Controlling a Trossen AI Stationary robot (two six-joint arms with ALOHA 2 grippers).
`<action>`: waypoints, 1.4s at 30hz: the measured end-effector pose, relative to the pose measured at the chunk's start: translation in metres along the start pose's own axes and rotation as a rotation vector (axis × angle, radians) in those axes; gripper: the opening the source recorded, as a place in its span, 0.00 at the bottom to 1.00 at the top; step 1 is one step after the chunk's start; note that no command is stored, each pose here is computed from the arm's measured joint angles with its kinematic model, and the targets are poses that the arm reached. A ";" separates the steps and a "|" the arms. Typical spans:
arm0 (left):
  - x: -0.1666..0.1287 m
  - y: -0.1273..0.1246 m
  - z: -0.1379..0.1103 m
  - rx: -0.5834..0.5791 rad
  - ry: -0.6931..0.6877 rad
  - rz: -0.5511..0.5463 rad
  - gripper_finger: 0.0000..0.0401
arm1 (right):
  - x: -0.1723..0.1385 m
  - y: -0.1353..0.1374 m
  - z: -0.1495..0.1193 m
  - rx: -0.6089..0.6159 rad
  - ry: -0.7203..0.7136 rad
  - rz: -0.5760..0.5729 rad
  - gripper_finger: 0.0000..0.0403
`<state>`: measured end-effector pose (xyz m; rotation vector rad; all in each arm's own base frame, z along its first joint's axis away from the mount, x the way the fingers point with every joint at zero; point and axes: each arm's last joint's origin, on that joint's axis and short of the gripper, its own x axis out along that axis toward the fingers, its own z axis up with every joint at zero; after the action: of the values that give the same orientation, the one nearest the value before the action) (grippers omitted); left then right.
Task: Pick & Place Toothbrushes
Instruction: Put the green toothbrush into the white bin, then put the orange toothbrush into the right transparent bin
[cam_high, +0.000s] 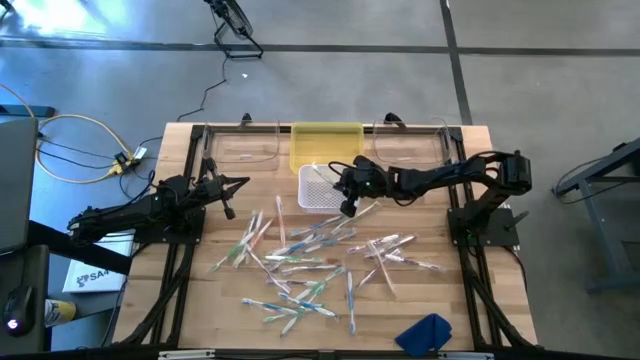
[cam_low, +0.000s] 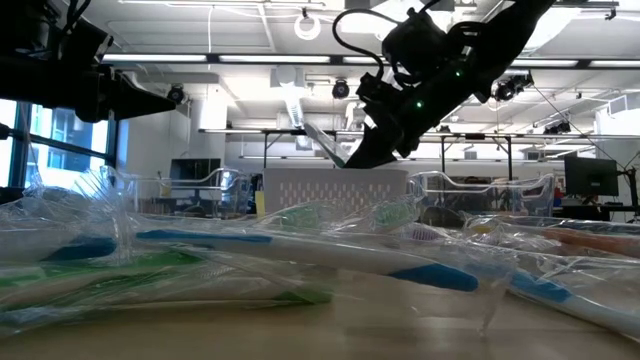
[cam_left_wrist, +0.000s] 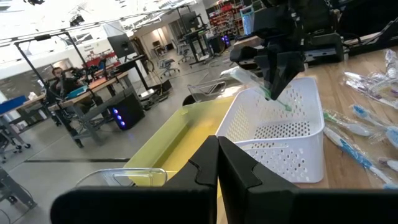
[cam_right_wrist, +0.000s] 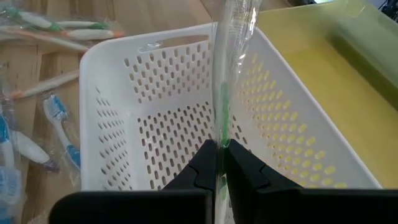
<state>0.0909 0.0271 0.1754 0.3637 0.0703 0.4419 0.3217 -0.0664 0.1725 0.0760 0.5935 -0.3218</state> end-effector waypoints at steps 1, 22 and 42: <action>0.000 0.000 0.000 0.000 0.000 0.000 0.00 | 0.000 0.000 0.000 0.000 0.000 0.001 0.02; 0.000 0.000 0.000 0.000 0.000 -0.001 0.00 | -0.001 0.001 0.001 -0.048 -0.010 0.015 0.33; 0.000 0.000 0.000 0.000 0.000 -0.001 0.00 | -0.099 0.007 0.035 -0.049 -0.079 0.101 0.02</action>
<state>0.0909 0.0271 0.1753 0.3637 0.0707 0.4408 0.2653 -0.0379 0.2572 0.0460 0.5169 -0.2112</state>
